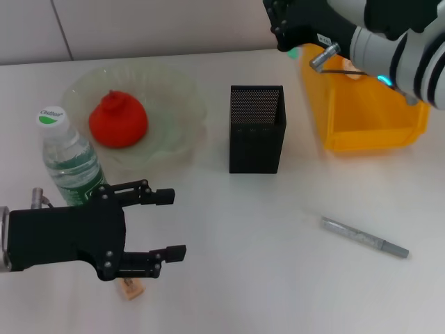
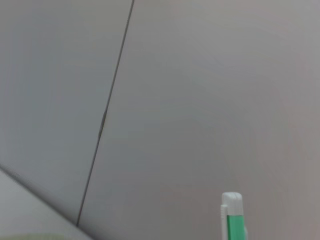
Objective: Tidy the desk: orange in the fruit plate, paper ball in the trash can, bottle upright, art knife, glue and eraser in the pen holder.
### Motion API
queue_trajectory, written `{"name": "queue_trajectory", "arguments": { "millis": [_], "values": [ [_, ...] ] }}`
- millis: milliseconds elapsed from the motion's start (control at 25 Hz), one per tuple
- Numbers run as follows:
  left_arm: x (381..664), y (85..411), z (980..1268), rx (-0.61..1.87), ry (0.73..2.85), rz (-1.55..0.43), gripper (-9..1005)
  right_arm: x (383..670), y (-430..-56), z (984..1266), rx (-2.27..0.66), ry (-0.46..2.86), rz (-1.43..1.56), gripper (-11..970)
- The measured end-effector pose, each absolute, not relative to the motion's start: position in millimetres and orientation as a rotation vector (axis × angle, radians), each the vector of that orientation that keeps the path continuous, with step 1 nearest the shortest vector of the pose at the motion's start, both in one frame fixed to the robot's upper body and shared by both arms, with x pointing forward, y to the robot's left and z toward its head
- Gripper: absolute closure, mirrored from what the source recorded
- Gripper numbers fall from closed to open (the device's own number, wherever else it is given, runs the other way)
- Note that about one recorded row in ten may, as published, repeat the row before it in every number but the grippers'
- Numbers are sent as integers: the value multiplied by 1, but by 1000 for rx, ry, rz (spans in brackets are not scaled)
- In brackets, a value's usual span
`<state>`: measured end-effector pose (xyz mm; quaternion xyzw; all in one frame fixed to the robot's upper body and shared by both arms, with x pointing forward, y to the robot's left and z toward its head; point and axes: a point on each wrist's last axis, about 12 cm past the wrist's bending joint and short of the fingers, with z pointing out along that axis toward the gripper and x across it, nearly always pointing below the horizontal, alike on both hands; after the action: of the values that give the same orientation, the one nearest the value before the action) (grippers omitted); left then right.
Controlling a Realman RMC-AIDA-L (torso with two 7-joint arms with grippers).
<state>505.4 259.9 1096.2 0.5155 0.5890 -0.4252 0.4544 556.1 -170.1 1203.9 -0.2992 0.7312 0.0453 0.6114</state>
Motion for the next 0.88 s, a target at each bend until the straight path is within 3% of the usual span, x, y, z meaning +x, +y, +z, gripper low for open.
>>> {"name": "queue_trajectory", "arguments": {
  "millis": [880],
  "values": [
    [506,260,1093,1250,1446,-1032,231,556,-161,1164,-567,1532,123,873]
  ]
}}
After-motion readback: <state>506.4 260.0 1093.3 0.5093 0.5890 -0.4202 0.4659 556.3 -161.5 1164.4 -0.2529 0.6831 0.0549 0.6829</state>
